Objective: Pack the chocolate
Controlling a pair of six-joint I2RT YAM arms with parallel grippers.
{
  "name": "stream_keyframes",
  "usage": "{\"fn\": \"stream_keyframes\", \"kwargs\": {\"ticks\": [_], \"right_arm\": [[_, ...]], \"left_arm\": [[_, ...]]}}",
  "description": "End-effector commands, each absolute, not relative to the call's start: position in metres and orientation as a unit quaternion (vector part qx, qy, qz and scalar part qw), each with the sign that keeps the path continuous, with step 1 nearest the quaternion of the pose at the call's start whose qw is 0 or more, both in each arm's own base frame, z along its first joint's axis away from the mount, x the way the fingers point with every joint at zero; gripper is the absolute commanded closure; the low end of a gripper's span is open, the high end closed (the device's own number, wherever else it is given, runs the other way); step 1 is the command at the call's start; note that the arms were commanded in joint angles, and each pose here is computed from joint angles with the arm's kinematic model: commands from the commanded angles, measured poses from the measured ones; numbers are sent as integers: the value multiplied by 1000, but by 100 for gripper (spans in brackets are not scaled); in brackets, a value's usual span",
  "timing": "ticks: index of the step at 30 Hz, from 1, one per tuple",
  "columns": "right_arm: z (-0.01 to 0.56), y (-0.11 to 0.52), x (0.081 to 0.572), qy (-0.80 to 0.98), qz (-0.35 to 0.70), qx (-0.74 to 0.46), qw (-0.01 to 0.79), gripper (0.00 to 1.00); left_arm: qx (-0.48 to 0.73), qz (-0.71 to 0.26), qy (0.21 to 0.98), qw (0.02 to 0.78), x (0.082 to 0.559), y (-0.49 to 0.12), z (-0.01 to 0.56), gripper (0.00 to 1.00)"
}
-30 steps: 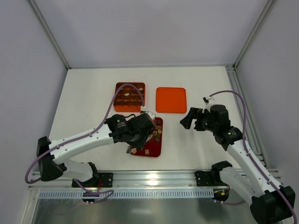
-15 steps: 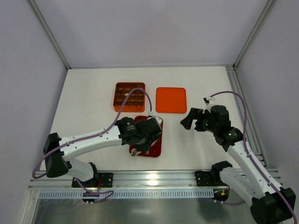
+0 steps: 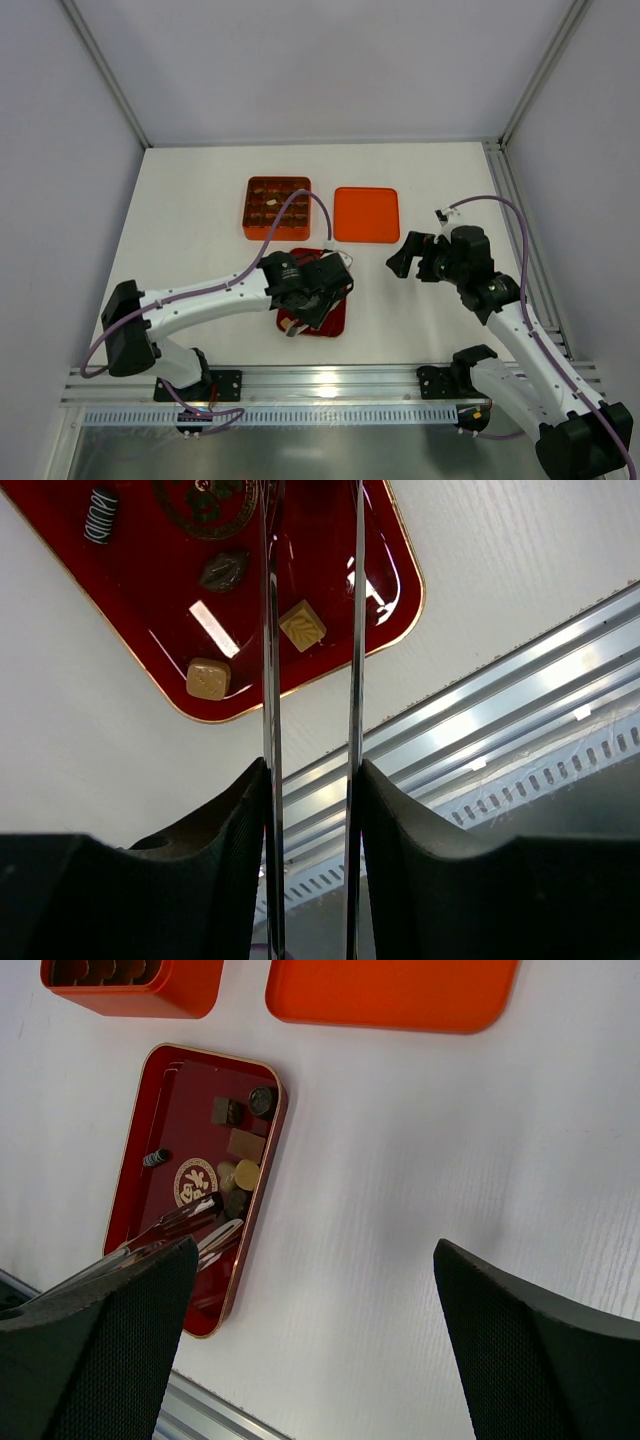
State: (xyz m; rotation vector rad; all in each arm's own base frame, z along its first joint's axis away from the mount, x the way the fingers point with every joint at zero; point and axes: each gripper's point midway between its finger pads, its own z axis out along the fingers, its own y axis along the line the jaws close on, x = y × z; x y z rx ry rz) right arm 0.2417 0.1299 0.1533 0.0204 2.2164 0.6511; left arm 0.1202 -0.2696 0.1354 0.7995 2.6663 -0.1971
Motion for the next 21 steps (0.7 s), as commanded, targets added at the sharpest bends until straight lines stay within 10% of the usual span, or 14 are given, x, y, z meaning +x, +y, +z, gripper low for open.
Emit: {"fn": "stream_keyframes", "kwargs": {"ticks": [1,21], "right_arm": [[164,129,244,870,257,6,421,0],[161,131,244,870,260,9,418,0]], "left_arm": [[290,-84,934,191,125,-282,140,61],[287,-80,934,199,126,-276,150,68]]}}
